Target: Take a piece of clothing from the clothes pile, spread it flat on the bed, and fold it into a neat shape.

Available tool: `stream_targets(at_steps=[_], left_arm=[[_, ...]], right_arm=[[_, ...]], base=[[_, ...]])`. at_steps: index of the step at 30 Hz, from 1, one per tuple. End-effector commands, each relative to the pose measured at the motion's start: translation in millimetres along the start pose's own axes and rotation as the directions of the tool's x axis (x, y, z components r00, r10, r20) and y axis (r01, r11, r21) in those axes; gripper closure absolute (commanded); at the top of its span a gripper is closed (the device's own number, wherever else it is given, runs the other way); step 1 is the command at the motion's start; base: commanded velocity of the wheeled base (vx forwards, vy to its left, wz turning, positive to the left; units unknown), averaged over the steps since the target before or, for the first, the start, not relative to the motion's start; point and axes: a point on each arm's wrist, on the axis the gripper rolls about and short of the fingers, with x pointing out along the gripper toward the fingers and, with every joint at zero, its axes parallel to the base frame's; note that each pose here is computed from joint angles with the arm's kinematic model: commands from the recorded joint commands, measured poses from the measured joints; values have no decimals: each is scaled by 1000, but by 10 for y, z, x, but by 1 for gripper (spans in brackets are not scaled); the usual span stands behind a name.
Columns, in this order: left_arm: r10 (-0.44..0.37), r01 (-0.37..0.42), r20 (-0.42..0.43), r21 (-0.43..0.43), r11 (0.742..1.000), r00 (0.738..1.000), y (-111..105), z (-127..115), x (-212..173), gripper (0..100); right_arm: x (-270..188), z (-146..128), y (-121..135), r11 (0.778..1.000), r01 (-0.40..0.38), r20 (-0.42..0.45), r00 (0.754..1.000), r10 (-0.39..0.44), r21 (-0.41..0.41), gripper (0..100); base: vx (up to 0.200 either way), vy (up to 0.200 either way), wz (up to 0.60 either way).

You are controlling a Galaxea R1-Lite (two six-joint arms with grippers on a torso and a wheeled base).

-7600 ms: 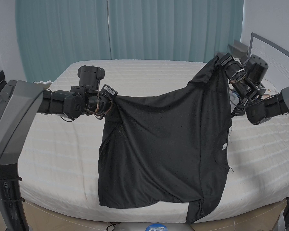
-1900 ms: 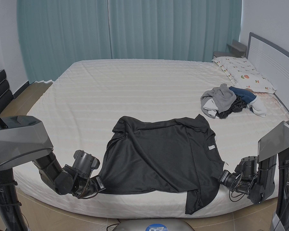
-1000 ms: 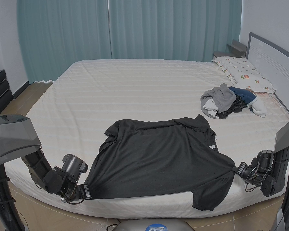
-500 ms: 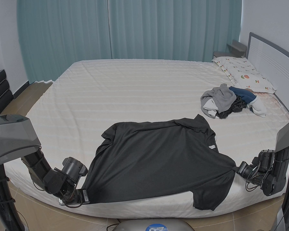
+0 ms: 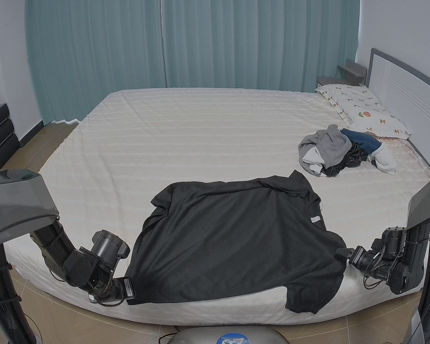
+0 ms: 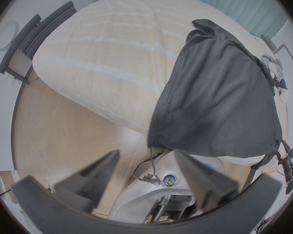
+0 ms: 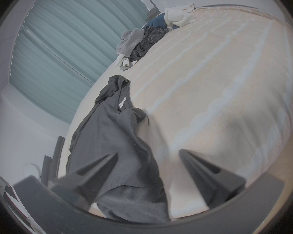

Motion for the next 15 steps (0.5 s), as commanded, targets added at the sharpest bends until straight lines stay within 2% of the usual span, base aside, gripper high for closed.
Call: stream_targets(at_steps=[1, 3, 4, 6, 7, 8, 11, 15], left_arm=[[-48, 49, 32, -20, 999, 998, -11, 67, -71, 0], [-68, 69, 42, -24, 997, 997, -11, 85, -112, 0], [-88, 90, 64, -32, 995, 994, -5, 117, -181, 0], [-94, 97, 70, -35, 995, 993, -4, 126, -200, 0], [-129, 136, 113, -49, 990, 985, -3, 207, -309, 0], [-133, 140, 116, -49, 989, 984, -5, 212, -318, 0], [-227, 238, 117, -96, 966, 967, -27, 308, -408, 0], [-278, 301, 134, -196, 933, 951, -109, 430, -437, 0]], right_arm=[[-64, 95, 64, 998, -46, 32, 998, 45, 33, 0], [-74, 131, 95, 996, -63, 46, 997, 61, 60, 0], [-105, 192, 139, 991, -87, 72, 994, 80, 99, 0], [-113, 208, 153, 990, -94, 79, 993, 86, 108, 0], [-167, 334, 191, 979, -128, 132, 985, 108, 156, 0], [-169, 341, 192, 978, -131, 135, 985, 110, 160, 0], [-154, 405, 171, 958, -173, 135, 980, 145, 230, 0], [-104, 419, 81, 948, -183, 112, 981, 158, 262, 0]], base=[[0, 0, 0], [0, 0, 0], [0, 0, 0], [0, 0, 0], [0, 0, 0], [0, 0, 0], [0, 0, 0], [0, 0, 0]])
